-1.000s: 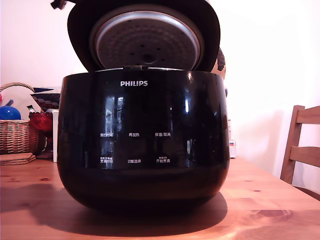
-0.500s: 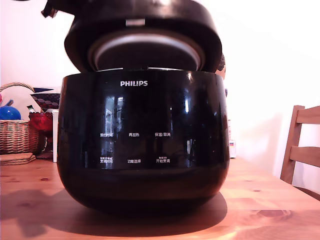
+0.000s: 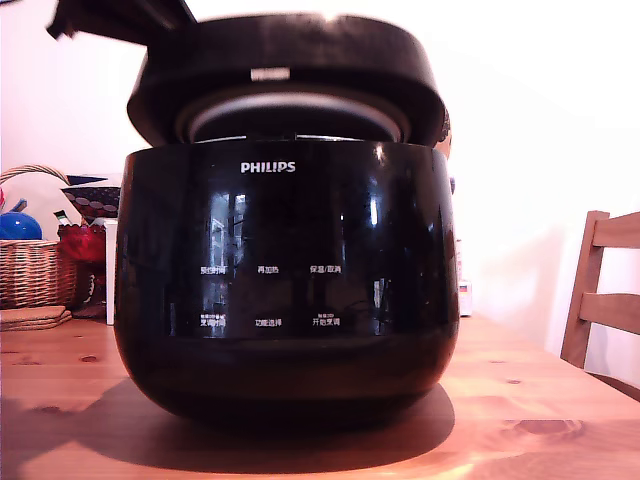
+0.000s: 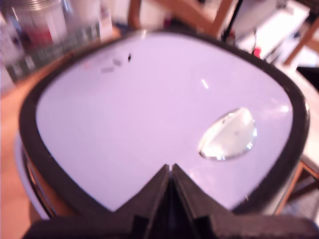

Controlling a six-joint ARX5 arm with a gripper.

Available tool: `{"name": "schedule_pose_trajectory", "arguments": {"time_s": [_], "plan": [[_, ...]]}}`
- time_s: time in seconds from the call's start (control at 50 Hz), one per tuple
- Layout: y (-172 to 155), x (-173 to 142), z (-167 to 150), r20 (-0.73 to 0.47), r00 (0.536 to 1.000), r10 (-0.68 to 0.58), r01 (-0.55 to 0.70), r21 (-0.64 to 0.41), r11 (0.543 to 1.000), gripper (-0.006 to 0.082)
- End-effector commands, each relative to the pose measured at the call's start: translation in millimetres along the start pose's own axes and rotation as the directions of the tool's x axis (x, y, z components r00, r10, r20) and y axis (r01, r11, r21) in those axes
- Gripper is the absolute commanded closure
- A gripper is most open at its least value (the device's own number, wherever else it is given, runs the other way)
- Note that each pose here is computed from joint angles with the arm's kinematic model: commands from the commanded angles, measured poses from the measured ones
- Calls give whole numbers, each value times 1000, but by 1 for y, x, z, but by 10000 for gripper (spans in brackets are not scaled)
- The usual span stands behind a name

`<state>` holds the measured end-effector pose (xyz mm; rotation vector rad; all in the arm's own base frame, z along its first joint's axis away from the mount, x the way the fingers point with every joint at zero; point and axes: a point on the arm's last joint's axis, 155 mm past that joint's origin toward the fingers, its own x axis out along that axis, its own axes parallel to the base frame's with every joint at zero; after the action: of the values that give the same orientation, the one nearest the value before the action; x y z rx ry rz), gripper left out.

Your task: Close the rice cooker by pressing the lid down with medium force

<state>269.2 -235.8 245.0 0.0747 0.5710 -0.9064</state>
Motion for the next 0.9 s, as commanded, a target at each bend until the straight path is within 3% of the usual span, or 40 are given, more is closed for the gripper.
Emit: {"name": "schedule_pose_trajectory", "arguments": {"time_s": [0.0, 0.46, 0.88], "plan": [[0, 8, -21, -29, 1000, -7, 7, -8, 1000, 788], [-9, 21, -33, 56, 998, -29, 26, 60, 998, 788], [-12, 19, -41, 176, 984, 17, -39, 122, 992, 788]]}}
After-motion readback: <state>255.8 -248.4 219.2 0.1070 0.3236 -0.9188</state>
